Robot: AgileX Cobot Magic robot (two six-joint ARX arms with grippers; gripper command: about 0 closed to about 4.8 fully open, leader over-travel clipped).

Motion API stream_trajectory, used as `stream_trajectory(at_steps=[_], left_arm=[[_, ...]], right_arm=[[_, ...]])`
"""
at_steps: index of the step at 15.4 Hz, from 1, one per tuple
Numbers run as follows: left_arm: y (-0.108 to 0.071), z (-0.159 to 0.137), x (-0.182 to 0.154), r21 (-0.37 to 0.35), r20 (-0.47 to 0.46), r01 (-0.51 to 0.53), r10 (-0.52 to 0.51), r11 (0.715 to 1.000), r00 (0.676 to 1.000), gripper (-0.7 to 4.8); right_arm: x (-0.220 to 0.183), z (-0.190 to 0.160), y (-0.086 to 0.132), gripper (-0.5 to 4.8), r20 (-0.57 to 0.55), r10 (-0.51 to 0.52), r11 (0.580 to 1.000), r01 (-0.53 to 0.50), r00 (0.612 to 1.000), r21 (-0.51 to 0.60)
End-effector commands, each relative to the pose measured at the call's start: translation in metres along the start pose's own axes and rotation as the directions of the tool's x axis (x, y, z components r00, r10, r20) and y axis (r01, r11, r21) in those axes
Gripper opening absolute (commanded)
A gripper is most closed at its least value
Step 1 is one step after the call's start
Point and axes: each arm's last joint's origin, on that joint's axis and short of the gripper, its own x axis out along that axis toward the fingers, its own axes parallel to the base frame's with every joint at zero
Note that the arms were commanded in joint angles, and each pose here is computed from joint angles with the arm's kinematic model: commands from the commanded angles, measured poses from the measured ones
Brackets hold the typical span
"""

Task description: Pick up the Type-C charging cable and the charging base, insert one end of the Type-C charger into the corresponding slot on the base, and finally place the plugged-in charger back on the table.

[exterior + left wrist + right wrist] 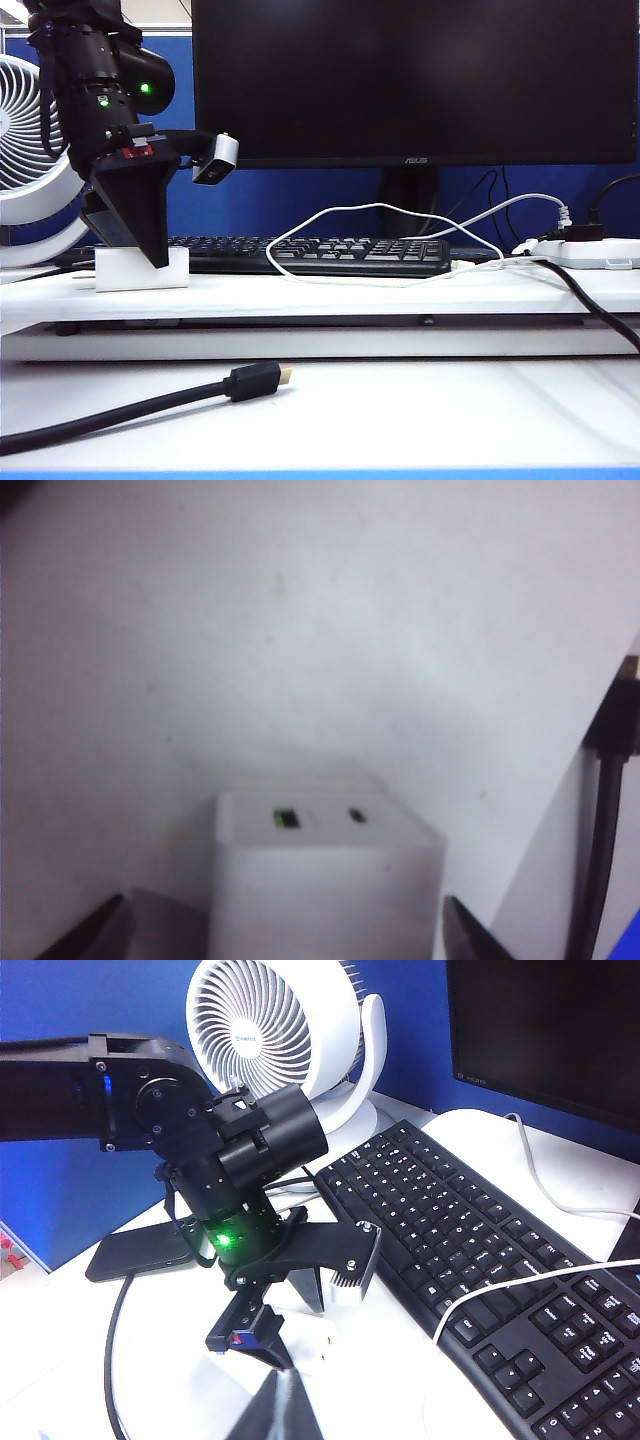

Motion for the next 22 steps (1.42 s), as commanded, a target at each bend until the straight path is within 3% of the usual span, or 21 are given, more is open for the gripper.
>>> stream_trajectory(at_steps=[1, 5, 8, 14, 16, 19, 22], left_arm=[[-0.006, 0.001, 0.001, 0.027, -0.100, -0.073, 0.075, 0.997, 0.992, 4.04], [-0.019, 0.016, 0.008, 0.098, -0.080, -0.110, 0.118, 0.989, 0.990, 4.04], [-0.028, 0.024, 0.011, 0.159, -0.142, -0.223, 0.245, 0.962, 0.959, 3.99], [-0.029, 0.020, 0.011, 0.156, -0.182, -0.210, 0.237, 0.965, 0.954, 3.81], [-0.029, 0.021, 0.011, 0.157, -0.178, -0.212, 0.239, 0.965, 0.955, 3.17], [-0.031, 0.022, 0.012, 0.144, -0.134, -0.154, 0.173, 0.978, 0.976, 0.10], [-0.034, 0.026, 0.008, 0.128, -0.063, -0.071, 0.080, 0.989, 0.995, -0.06]], right_arm=[[-0.002, 0.003, 0.001, -0.02, 0.018, 0.007, 1.000, -0.006, 1.000, -0.009], [-0.002, 0.002, 0.001, -0.02, 0.010, 0.006, 1.000, -0.005, 1.000, -0.007], [-0.002, 0.002, 0.001, -0.02, 0.008, 0.006, 1.000, -0.006, 1.000, -0.006], [-0.002, 0.002, 0.001, -0.02, 0.005, 0.005, 1.000, -0.004, 1.000, -0.005], [-0.002, 0.002, 0.001, -0.02, 0.005, 0.004, 1.000, -0.004, 1.000, -0.005], [-0.002, 0.002, 0.001, -0.02, 0.006, 0.001, 1.000, -0.001, 1.000, -0.006], [-0.003, 0.002, 0.000, -0.02, 0.006, -0.010, 0.999, 0.010, 1.000, -0.037]])
